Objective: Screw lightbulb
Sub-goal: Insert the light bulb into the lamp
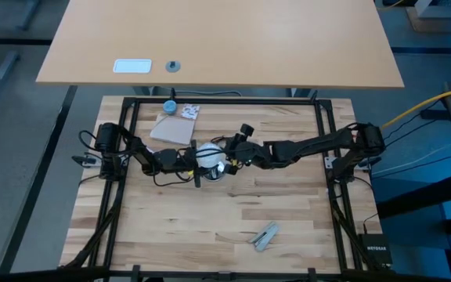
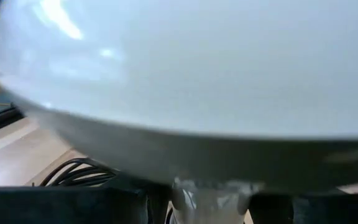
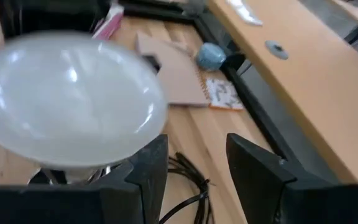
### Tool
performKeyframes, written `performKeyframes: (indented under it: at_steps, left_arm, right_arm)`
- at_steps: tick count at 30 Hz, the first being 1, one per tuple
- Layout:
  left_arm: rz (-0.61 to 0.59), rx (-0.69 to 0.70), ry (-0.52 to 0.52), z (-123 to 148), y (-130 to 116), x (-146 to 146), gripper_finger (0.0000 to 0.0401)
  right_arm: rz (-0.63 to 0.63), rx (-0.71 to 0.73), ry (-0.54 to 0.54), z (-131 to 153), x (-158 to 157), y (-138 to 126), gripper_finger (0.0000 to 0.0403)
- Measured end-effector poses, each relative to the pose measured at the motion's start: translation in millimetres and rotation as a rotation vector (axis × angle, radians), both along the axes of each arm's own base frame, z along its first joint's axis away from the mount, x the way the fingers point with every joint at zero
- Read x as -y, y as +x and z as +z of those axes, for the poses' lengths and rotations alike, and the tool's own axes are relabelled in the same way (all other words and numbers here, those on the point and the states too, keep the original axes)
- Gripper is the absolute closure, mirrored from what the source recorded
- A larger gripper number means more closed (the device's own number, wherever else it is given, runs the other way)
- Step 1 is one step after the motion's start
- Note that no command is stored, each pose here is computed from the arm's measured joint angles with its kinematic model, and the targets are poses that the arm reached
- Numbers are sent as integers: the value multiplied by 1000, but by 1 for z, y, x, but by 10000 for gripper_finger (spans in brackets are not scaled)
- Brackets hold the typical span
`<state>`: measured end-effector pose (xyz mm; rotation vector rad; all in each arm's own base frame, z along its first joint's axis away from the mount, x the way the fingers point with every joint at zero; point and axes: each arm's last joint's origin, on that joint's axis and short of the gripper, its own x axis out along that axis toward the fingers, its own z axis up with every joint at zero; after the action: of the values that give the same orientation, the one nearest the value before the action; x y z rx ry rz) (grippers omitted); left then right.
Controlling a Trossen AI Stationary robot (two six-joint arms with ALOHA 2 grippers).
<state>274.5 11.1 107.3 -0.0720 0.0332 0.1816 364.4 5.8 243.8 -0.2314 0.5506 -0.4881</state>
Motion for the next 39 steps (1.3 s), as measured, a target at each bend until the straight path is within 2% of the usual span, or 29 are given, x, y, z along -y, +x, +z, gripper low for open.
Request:
performKeyframes:
  at_steps: [9,18,29,39]
  left_arm:
    - [-8,2,0,0,0,3,245]
    - [-11,-1,-2,0,0,4,245]
    - [-11,1,-3,0,0,4,245]
    - [-9,2,-6,0,0,4,245]
  right_arm:
    - [-9,46,-27,19,1,-8,236]
    - [89,161,29,28,-2,-2,236]
    - [112,108,40,5,-13,9,236]
    - [107,106,60,0,-14,11,236]
